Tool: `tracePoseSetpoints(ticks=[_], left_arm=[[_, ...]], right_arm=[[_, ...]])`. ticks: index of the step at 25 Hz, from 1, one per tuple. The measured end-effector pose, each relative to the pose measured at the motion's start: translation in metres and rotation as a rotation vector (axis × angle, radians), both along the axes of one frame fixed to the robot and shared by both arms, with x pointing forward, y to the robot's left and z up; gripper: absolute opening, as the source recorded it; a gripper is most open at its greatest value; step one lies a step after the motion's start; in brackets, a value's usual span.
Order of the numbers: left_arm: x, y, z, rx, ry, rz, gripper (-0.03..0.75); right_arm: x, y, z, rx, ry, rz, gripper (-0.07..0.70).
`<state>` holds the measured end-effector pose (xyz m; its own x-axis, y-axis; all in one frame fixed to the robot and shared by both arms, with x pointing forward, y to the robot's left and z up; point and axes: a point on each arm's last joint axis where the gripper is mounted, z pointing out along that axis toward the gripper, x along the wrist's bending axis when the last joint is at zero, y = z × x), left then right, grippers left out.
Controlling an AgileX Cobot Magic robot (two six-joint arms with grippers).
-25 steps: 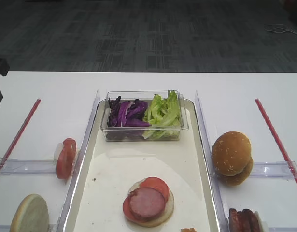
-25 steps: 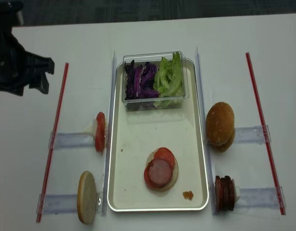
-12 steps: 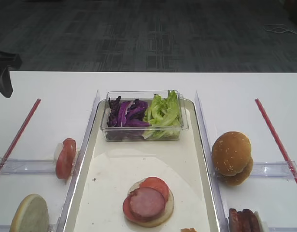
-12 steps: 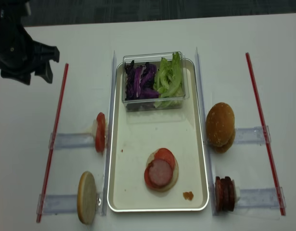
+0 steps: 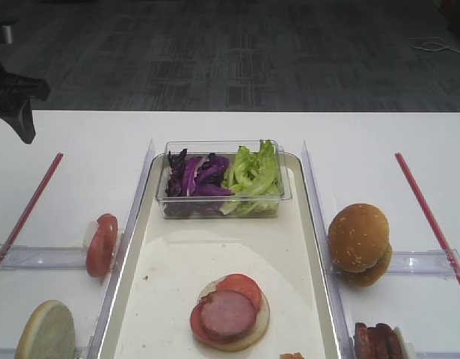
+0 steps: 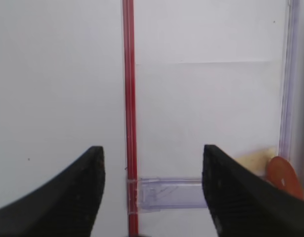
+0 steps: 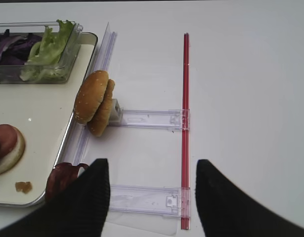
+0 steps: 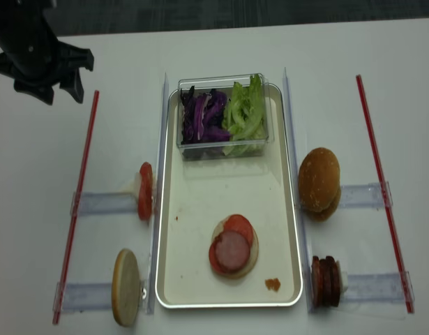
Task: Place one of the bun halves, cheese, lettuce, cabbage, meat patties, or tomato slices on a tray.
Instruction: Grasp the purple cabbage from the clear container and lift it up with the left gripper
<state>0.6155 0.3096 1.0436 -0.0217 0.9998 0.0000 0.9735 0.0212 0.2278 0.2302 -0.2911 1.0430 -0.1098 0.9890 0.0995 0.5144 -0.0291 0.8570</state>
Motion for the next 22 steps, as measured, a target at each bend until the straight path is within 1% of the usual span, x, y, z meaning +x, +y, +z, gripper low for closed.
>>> tracePoseSetpoints(ticks=[5,18,22], left_arm=[[0.011,0.000,-0.009,0.000,0.019,0.000,0.441],[0.031,0.000,-0.020,-0.011,0.030,0.002,0.433],[0.034,0.000,-0.029,-0.012,0.048,0.002,0.433]], right_arm=[[0.000,0.000,0.000,0.000,0.000,0.000,0.401],[0.000,0.000,0.000,0.000,0.000,0.000,0.401],[0.000,0.000,0.000,0.000,0.000,0.000,0.401]])
